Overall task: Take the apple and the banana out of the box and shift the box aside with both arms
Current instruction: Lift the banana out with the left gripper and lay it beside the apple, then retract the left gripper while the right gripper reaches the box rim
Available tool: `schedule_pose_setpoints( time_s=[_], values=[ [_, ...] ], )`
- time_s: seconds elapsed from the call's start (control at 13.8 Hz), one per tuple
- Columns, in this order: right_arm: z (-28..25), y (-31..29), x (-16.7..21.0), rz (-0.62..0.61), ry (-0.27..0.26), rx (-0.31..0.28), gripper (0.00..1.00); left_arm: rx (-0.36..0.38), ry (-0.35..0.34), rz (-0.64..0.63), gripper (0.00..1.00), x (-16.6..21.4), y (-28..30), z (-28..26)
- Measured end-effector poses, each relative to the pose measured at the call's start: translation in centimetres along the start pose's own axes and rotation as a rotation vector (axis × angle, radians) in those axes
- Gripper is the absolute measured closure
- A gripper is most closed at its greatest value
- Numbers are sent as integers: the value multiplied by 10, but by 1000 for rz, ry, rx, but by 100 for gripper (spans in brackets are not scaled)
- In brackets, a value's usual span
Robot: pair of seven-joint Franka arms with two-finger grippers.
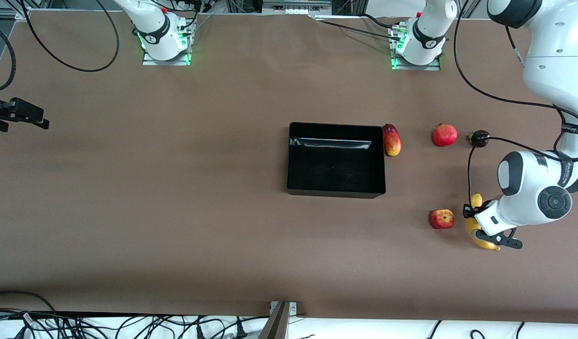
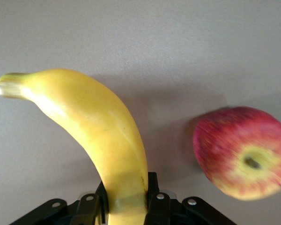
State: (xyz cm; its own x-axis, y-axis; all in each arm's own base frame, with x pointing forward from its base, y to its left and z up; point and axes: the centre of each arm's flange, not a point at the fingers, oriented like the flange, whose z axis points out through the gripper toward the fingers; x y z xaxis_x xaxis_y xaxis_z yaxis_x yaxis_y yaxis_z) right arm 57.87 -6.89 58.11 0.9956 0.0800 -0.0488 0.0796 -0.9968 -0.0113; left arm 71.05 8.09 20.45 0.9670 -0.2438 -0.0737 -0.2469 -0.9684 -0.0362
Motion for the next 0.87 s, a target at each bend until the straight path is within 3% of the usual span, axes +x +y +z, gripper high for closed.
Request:
schedule_pose_setpoints(
  time_s=[0.22, 0.51, 0.58, 0.72, 0.87],
  values=[
    [1, -4, 1, -7, -3, 1, 0, 2, 20, -6, 66, 1, -4, 21],
    [40, -69, 24, -116, -74, 10, 0, 9, 29, -11, 63, 1, -9, 27],
    [54, -94, 31, -141, -97, 20, 0, 15, 29, -14, 57, 0, -12, 28],
    [91, -140, 45, -167, -143, 92, 0, 20, 9, -16, 39, -1, -14, 20],
    [132, -177, 66, -151, -136, 128, 0, 21, -58, -12, 20, -3, -10, -13]
  ],
)
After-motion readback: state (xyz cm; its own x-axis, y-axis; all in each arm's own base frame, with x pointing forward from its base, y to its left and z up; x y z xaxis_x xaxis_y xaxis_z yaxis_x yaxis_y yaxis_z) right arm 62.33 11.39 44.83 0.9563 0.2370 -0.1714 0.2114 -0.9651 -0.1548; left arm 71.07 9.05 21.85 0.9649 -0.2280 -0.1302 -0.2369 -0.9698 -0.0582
